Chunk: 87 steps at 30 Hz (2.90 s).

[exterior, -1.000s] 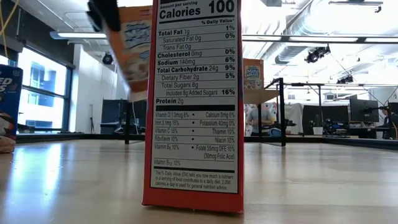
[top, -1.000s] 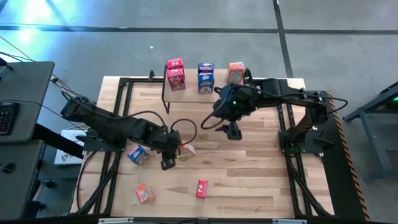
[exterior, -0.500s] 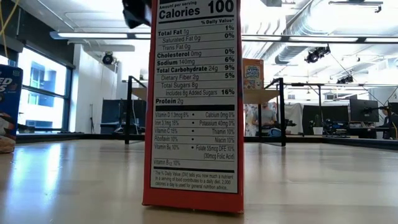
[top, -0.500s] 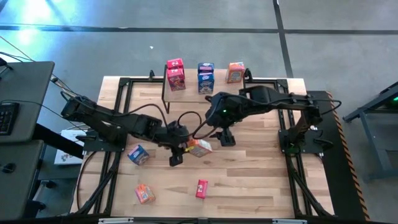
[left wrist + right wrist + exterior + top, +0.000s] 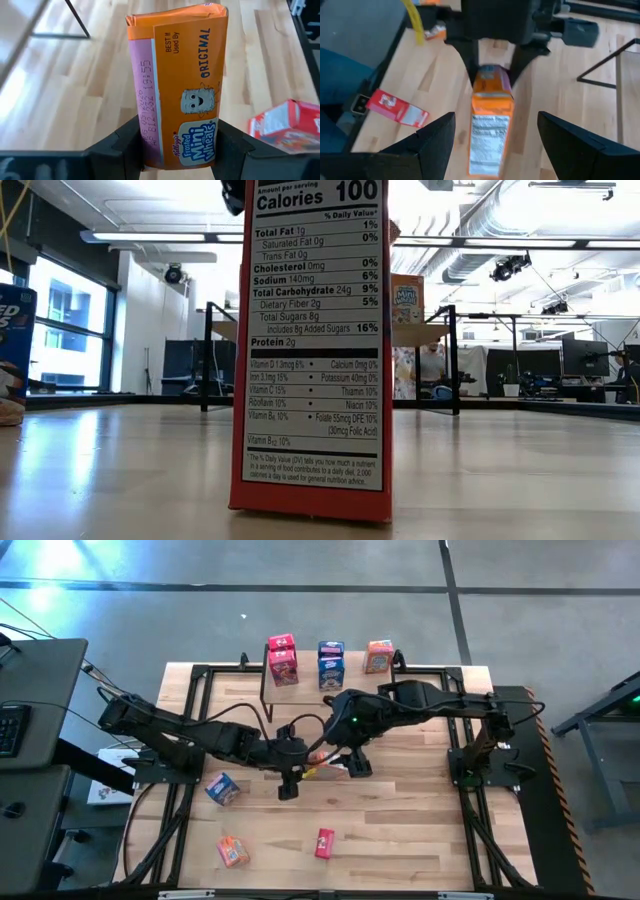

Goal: Stack cereal on shelf
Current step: Put the top orange cereal box on the shelf aligned with the other orange cereal box

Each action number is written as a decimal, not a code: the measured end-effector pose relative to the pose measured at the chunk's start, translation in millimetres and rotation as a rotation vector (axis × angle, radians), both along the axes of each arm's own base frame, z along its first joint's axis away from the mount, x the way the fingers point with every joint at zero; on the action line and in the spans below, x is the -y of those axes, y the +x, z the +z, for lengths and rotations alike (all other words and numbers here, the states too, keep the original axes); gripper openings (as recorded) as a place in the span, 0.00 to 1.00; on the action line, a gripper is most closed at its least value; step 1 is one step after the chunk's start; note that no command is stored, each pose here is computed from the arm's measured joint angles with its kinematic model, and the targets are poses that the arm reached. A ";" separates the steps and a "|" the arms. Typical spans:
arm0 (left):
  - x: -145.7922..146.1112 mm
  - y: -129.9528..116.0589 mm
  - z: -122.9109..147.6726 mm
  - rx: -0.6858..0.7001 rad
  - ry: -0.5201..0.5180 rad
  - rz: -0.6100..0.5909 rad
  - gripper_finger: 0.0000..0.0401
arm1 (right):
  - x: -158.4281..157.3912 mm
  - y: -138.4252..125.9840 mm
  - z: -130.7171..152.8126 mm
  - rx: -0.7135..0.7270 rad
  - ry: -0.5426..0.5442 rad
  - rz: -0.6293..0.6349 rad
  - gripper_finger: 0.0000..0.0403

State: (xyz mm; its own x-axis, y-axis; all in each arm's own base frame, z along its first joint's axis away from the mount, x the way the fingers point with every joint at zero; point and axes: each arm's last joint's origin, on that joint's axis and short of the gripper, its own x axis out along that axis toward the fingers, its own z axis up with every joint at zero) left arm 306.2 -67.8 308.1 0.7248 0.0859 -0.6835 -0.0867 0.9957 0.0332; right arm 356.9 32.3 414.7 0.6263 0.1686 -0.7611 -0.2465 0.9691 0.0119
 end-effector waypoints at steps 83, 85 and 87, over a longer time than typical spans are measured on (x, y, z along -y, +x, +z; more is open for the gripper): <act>-5.8 14.2 32.9 0.333 0.047 -0.039 0.53 | 1.3 -7.1 2.7 -0.020 -0.010 -0.027 0.37; -6.8 10.4 36.5 0.337 0.059 -0.043 0.53 | 2.7 -12.0 6.8 -0.012 -0.025 -0.036 0.37; -7.4 8.3 40.1 0.352 0.072 -0.050 0.53 | 3.5 -17.7 11.4 -0.004 -0.035 -0.040 0.37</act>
